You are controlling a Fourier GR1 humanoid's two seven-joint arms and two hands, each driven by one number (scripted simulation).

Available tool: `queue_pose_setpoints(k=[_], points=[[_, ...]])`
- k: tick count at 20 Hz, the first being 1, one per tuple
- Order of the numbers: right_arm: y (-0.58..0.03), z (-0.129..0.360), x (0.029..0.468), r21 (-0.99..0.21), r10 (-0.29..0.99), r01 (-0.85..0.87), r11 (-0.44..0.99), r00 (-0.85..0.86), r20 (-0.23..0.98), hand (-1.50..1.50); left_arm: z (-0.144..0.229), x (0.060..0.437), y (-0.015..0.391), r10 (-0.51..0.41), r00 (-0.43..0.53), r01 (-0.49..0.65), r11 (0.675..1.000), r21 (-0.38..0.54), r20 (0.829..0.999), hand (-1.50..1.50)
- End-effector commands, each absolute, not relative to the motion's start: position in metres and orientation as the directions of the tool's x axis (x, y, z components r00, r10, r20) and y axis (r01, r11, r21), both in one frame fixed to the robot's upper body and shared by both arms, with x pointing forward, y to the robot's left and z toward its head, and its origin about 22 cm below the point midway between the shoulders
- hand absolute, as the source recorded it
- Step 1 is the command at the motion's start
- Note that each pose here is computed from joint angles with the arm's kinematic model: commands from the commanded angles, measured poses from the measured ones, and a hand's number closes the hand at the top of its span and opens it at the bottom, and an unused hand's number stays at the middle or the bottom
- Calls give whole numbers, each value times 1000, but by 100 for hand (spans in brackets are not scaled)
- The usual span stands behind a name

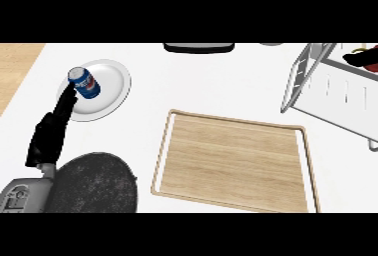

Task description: Pick the bell pepper from the tray and place it in the tiered basket

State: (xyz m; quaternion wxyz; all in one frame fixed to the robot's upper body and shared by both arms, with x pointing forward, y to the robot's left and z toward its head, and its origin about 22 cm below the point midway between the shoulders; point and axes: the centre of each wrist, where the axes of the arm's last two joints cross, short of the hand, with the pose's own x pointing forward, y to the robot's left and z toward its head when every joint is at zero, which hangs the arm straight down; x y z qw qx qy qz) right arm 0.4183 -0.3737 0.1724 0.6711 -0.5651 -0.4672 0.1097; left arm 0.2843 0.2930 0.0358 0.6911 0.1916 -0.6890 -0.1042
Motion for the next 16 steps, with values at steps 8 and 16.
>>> queue_pose_setpoints(k=[8, 16], points=[[-408, 218, 383, -695, 637, 649, 308, 402, 658, -150, 39, 278, 306, -404, 48, -131, 904, 407, 913, 0], [-448, 240, 324, -624, 442, 673, 397, 456, 773, -150, 34, 263, 316, -414, 56, -149, 896, 418, 908, 0]])
